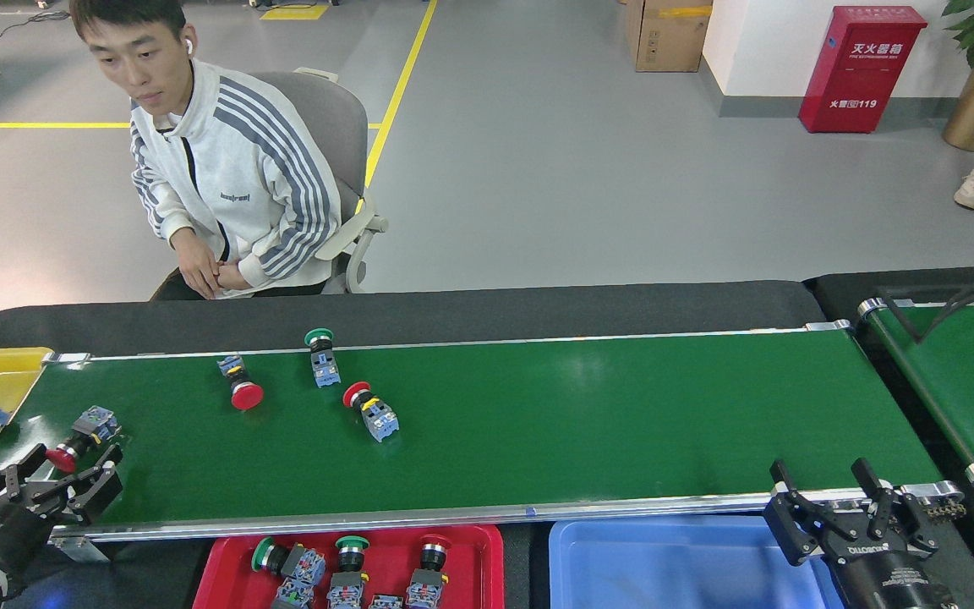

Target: Pick switch part from conveyor to tray

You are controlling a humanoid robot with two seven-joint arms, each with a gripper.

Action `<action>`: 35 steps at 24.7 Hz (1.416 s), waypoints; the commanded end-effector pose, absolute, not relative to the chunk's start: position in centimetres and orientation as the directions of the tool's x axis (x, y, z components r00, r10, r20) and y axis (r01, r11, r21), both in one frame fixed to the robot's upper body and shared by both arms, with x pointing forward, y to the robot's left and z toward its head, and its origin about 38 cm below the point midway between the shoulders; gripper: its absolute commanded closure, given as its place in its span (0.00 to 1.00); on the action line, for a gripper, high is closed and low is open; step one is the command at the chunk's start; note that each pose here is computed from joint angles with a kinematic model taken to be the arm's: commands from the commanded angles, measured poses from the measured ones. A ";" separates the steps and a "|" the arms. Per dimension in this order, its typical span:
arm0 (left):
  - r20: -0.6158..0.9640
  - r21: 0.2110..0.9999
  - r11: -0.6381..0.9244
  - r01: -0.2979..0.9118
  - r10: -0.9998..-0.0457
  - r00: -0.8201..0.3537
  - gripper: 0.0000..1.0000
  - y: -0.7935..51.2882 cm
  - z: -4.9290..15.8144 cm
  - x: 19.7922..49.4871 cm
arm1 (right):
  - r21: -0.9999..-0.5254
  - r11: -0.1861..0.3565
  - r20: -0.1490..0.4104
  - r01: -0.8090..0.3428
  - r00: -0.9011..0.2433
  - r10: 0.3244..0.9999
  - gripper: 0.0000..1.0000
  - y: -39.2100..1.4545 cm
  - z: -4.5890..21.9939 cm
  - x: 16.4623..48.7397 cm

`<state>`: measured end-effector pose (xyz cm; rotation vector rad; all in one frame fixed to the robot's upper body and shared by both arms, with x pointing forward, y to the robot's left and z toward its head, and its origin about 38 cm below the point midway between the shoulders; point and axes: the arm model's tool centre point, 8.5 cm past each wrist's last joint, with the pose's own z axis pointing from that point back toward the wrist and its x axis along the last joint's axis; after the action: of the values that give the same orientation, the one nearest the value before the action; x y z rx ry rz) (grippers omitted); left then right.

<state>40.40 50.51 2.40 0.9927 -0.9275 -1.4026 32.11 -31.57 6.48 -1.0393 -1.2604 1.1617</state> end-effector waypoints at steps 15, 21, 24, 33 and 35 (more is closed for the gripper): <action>-0.037 0.988 -0.097 0.117 -0.899 -0.437 0.91 42.1 4.7 39.4 | -0.987 0.155 0.156 -0.032 -0.054 0.986 0.01 -31.2 7.4 32.5; -0.064 0.985 -0.153 0.087 -0.774 -0.630 0.70 32.2 4.2 30.6 | -0.988 0.152 0.152 -0.009 -0.007 0.988 0.01 -33.0 7.9 32.5; -0.013 0.979 -0.148 0.143 -0.738 -0.674 0.17 27.5 3.1 28.7 | -0.989 0.150 0.150 -0.008 -0.009 0.989 0.01 -33.0 8.0 32.5; -0.038 0.982 -0.137 0.132 -0.822 -0.568 0.00 29.1 3.8 29.1 | -0.989 0.147 0.147 -0.002 -0.003 0.989 0.01 -33.3 8.2 32.5; -0.052 0.980 -0.128 0.150 -0.901 -0.430 0.00 32.1 3.6 29.6 | -0.989 0.149 0.149 -0.002 -0.003 0.989 0.01 -33.2 8.2 32.5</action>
<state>29.02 30.24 3.11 0.8144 -1.3975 -1.7533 32.13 -33.06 7.14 -1.0716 -1.2536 1.1104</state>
